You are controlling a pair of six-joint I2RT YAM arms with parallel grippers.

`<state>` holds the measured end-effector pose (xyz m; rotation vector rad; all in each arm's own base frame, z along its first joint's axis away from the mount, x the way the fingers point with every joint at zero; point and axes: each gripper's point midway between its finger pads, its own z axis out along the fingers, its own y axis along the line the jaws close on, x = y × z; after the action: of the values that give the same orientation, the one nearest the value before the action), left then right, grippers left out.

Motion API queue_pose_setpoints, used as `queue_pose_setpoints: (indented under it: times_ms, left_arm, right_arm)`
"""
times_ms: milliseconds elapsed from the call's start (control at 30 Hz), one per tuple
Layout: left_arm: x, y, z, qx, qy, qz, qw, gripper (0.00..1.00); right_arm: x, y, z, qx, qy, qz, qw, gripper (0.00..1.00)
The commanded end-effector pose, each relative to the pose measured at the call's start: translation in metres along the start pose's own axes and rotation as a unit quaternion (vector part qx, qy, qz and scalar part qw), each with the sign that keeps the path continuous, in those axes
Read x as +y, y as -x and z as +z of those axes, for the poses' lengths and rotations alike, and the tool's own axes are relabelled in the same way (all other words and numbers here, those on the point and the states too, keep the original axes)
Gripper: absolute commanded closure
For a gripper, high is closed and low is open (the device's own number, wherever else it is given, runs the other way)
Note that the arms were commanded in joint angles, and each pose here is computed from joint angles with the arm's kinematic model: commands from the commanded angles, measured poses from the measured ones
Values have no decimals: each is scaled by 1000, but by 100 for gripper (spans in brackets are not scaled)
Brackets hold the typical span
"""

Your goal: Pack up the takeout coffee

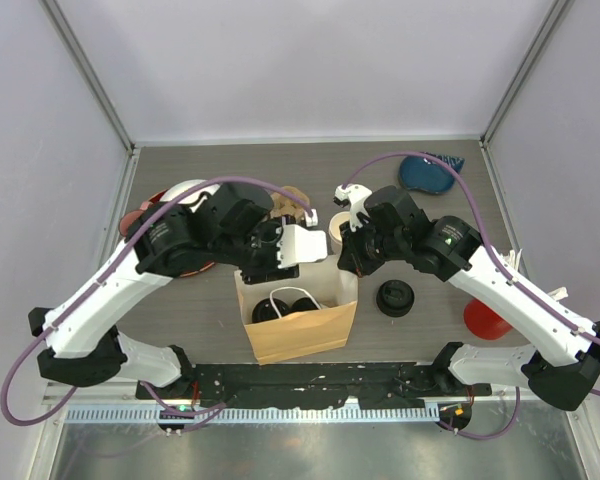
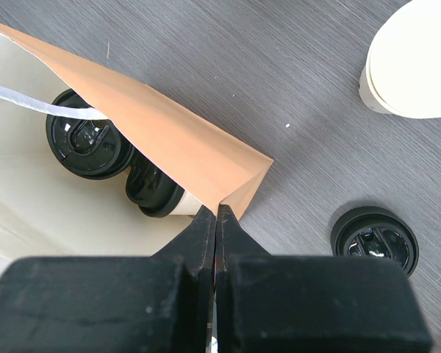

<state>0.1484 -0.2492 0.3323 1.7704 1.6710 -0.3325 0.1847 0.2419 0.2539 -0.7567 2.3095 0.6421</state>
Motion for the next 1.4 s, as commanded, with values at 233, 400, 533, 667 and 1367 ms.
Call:
queue_pose_setpoints:
  times_ms: [233, 400, 533, 667, 1367]
  left_arm:
    - [46, 21, -68, -74, 147, -58, 985, 46]
    - [87, 20, -89, -88, 251, -116, 957, 44]
    - [114, 14, -110, -97, 322, -152, 930, 42]
    - [145, -5, -128, -86, 400, -180, 894, 35]
    - [209, -78, -96, -84, 414, -318, 849, 24]
  right_arm:
    - [4, 8, -3, -8, 9, -11, 1000, 99]
    - [5, 10, -4, -9, 10, -12, 1000, 99]
    - [6, 12, -4, -11, 12, -15, 1000, 99]
    - [7, 13, -4, -11, 15, -18, 1000, 99]
    - [23, 43, -29, -50, 47, -55, 996, 27]
